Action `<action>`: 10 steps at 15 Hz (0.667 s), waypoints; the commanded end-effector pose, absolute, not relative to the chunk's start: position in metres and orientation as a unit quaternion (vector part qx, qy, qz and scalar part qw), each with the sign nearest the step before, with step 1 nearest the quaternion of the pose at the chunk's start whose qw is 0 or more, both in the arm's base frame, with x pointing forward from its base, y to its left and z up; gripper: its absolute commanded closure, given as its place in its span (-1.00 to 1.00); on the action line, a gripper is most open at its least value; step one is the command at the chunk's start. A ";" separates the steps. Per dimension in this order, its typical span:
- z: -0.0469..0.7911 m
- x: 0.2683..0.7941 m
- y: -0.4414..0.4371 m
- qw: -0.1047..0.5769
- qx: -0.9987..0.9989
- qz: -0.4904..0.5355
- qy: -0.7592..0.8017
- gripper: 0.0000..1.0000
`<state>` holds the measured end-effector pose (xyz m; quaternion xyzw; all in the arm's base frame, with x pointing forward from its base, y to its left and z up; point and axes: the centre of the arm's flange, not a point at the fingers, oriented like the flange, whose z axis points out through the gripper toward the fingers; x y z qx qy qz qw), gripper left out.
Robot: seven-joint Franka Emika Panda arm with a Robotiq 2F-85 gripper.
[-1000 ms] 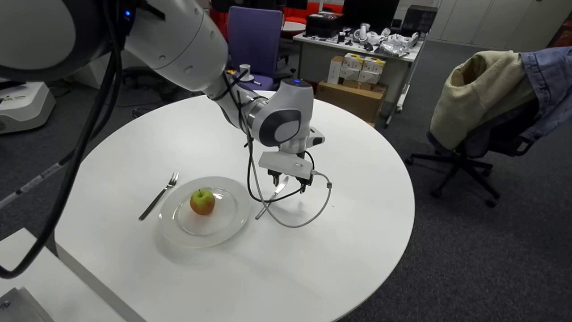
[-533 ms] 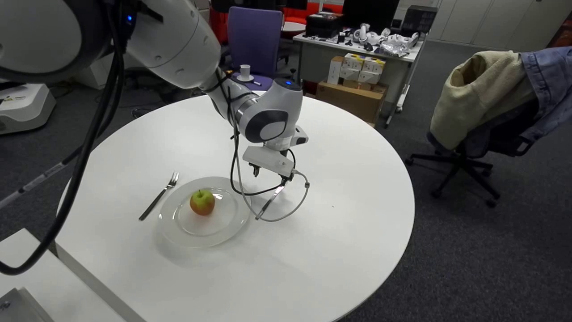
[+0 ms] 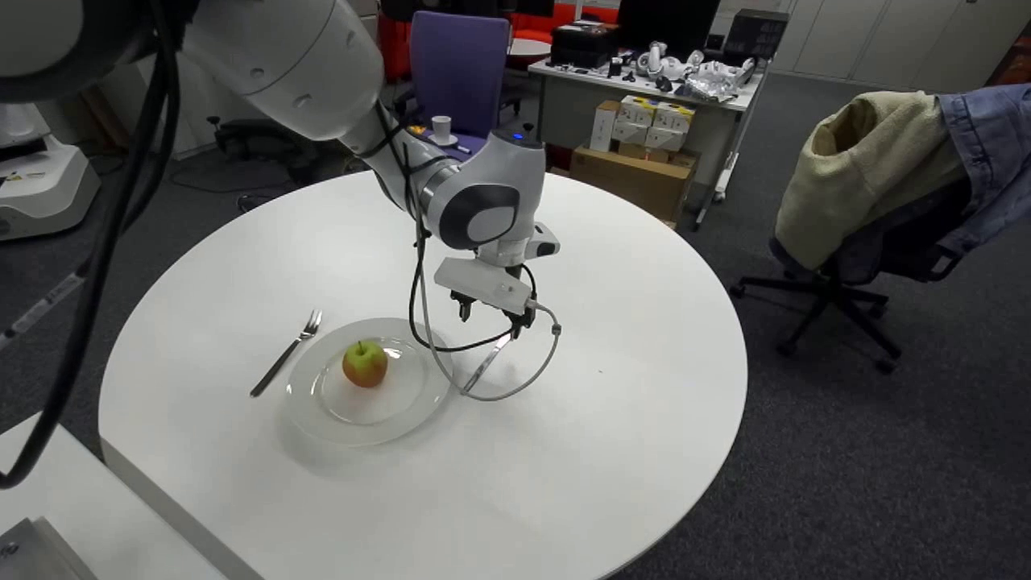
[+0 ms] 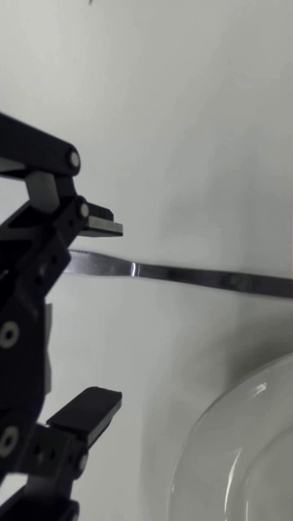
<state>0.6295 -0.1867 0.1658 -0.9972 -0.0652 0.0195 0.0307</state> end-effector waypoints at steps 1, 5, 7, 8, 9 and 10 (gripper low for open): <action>0.206 0.609 -0.188 0.000 -0.998 0.032 -0.058 -1.00; 0.198 0.607 -0.180 0.010 -0.998 0.036 -0.056 -1.00; 0.187 0.607 -0.175 0.015 -0.998 0.038 -0.050 -1.00; 0.182 0.606 -0.173 0.015 -0.998 0.042 -0.045 -1.00; 0.179 0.606 -0.172 0.015 -0.998 0.044 -0.038 -1.00; 0.175 0.606 -0.172 0.011 -0.999 0.044 -0.021 -1.00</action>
